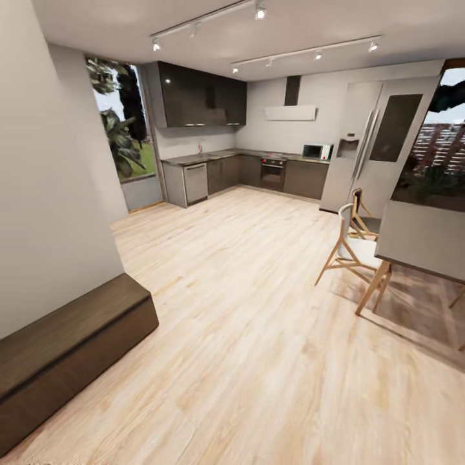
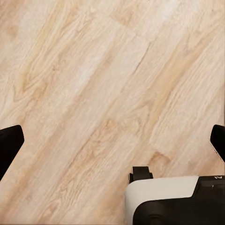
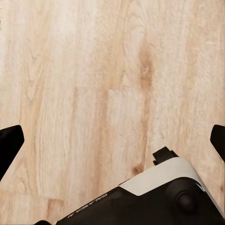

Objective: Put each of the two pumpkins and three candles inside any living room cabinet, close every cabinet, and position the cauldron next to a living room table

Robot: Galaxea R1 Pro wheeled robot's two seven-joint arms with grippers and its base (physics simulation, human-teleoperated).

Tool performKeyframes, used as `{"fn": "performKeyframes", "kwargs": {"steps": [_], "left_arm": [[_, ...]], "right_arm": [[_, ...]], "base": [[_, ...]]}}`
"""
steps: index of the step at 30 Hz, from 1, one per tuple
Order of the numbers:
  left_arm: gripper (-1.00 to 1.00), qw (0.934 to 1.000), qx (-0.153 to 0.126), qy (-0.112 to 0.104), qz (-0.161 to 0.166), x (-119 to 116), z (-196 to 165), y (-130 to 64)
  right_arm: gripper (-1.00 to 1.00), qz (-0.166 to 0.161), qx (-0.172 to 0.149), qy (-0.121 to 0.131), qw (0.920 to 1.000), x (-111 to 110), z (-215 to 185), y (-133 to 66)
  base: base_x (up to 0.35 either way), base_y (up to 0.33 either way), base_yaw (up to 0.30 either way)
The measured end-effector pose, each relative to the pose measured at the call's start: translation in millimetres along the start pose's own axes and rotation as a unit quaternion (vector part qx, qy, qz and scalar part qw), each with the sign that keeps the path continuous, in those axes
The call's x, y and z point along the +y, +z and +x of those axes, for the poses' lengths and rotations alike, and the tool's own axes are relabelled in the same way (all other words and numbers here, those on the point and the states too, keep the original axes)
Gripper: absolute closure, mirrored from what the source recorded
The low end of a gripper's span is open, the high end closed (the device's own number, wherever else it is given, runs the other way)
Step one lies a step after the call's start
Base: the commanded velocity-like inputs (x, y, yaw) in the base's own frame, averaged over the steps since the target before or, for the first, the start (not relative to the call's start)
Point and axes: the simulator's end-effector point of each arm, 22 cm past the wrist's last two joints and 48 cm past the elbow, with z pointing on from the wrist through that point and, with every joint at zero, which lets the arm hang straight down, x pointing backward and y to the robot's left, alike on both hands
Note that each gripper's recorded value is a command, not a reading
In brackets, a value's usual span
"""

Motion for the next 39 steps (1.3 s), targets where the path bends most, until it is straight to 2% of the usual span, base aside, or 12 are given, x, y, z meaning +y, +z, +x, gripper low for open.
{"fn": "performKeyframes", "kwargs": {"steps": [7,39], "left_arm": [[-1.00,1.0000,0.004,0.000,0.000,-0.2,3.0,0.9],[-1.00,0.9998,0.019,0.001,0.002,-1.8,17.0,3.9]], "right_arm": [[-1.00,0.002,0.003,-0.001,1.0000,-1.7,3.0,0.9],[-1.00,0.010,0.017,-0.006,0.9998,-8.5,15.6,3.8]], "base": [[0.121,-0.119,0.247],[0.002,-0.002,0.246]]}}
